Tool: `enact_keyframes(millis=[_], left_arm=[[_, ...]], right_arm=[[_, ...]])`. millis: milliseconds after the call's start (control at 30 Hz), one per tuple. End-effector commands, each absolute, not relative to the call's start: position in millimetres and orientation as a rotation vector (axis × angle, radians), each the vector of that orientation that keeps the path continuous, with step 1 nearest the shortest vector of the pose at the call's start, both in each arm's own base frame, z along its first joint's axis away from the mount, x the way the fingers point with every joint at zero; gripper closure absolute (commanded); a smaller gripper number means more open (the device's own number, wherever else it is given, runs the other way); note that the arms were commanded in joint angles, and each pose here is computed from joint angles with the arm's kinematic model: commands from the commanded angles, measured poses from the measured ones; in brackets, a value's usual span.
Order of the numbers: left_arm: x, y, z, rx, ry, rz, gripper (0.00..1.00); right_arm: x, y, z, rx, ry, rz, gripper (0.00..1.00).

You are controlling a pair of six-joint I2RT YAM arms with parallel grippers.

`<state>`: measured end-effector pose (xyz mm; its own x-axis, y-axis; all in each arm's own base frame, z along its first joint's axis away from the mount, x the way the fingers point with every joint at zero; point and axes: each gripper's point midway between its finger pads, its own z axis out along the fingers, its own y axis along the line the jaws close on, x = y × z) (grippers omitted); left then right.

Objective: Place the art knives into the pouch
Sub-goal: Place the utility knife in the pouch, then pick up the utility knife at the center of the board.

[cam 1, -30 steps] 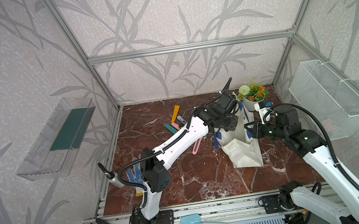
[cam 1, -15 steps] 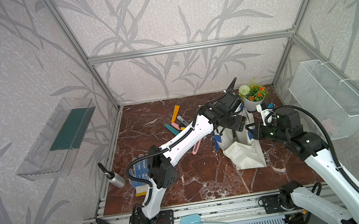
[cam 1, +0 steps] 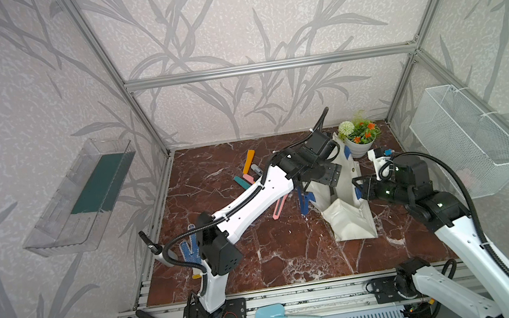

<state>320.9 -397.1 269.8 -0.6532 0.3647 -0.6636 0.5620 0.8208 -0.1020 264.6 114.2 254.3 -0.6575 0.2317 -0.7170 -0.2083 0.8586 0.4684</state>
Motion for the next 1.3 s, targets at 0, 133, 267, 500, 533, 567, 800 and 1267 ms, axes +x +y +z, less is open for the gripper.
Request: enact_keyframes(millis=[0,133,267,500,533,567,800,1267], left_arm=[[327,-361,297,0.601,2.272,-0.264,0.12],[326,-337,304,0.555,2.245,-0.229,0.08],[327,-310,304,0.487,2.250,-0.209,0.08],[330,-256,279,0.325,2.318,-0.215,0.07],[330,-248,274,0.301,2.326,-0.213,0.07],[329,-241,268,0.277,2.335,-0.215,0.07],[327,-220,216,0.181,2.422,-0.232,0.11],[356,-240,144,0.194,2.599,-0.204,0.33]], right_arm=[[264,109,259,0.039,2.150,0.649,1.00],[263,106,258,0.048,2.150,0.635,1.00],[261,105,258,0.042,2.148,0.629,1.00],[257,103,258,0.037,2.144,0.620,1.00],[257,103,256,0.038,2.151,0.613,1.00],[256,102,257,0.040,2.151,0.609,1.00],[249,97,255,0.038,2.145,0.589,1.00],[245,98,253,0.039,2.154,0.604,1.00]])
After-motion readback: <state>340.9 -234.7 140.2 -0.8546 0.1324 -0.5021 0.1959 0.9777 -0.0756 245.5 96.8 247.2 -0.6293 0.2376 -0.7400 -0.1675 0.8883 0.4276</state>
